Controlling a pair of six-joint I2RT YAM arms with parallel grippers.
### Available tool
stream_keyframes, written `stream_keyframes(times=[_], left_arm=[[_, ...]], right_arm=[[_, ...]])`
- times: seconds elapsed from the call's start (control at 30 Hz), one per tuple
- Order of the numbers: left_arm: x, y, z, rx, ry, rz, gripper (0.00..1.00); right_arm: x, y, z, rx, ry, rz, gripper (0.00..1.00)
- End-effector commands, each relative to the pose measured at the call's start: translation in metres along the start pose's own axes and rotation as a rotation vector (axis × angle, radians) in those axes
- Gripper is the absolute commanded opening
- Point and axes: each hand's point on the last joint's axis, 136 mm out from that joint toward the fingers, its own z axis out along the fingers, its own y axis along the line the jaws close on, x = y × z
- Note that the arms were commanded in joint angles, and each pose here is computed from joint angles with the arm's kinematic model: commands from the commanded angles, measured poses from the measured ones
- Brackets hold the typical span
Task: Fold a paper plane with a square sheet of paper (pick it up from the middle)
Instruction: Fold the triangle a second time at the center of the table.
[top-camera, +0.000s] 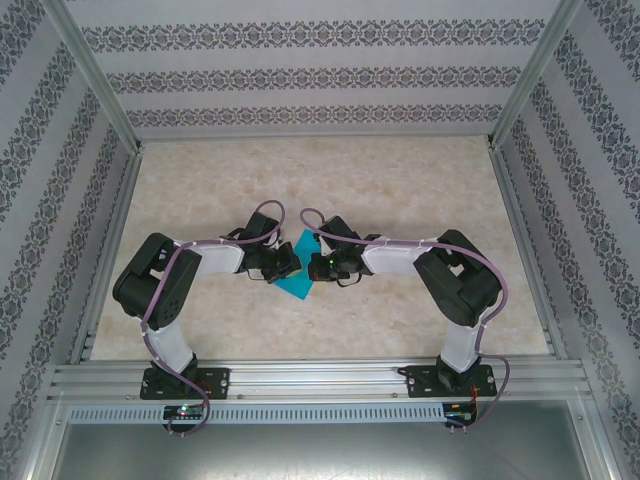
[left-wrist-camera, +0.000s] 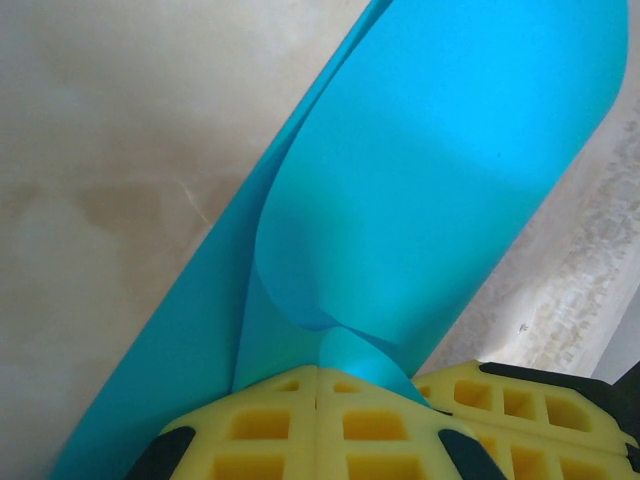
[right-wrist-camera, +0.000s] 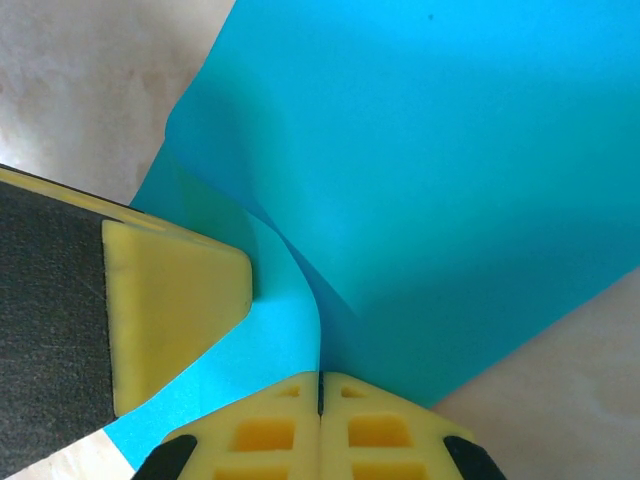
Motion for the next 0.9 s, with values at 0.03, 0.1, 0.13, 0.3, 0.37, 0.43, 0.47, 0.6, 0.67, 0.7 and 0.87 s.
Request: stream_keyframes(times=[0.03,0.1,0.13,0.3,0.37,0.43,0.47,0.6,0.67,0.7,0.87], left_arm=[[0.009,0.043,0.006,-0.129,0.015,-0.046,0.0],[0.012,0.047,0.007,-0.132,0.017,-0.048,0.0],[0.013,0.049,0.007,-0.136,0.019,-0.051,0.0],[0.012,0.047,0.007,-0.132,0.019,-0.043,0.0],[0.012,0.047,0.006,-0.134,0.018,-0.039,0.0],[0.012,0.047,0.007,-0.134,0.019,-0.04,0.0],[0.012,0.047,0.007,-0.134,0.019,-0.04,0.0],[0.011,0.046,0.006,-0.131,0.017,-0.037,0.0],[0.011,0.045,0.006,-0.13,0.019,-0.036,0.0],[0.011,0.044,0.006,-0.129,0.018,-0.035,0.0],[0.011,0.045,0.007,-0.128,0.02,-0.036,0.0]], right_arm=[[0.006,-0.011,0.007,0.043,0.024,0.015,0.05],[0.002,-0.008,0.001,0.038,0.006,0.016,0.09],[-0.001,-0.005,-0.003,0.032,-0.006,0.017,0.1],[-0.016,0.008,-0.037,0.014,-0.093,0.012,0.25],[-0.019,0.009,-0.048,0.014,-0.128,0.027,0.28],[-0.018,0.013,-0.053,-0.013,-0.151,0.046,0.29],[-0.018,0.018,-0.054,-0.044,-0.156,0.046,0.29],[-0.005,0.048,-0.043,-0.169,-0.09,0.032,0.16],[0.002,0.059,-0.033,-0.2,-0.059,0.023,0.1],[0.007,0.064,-0.027,-0.211,-0.039,0.023,0.06],[0.021,0.069,-0.005,-0.222,0.007,0.047,0.02]])
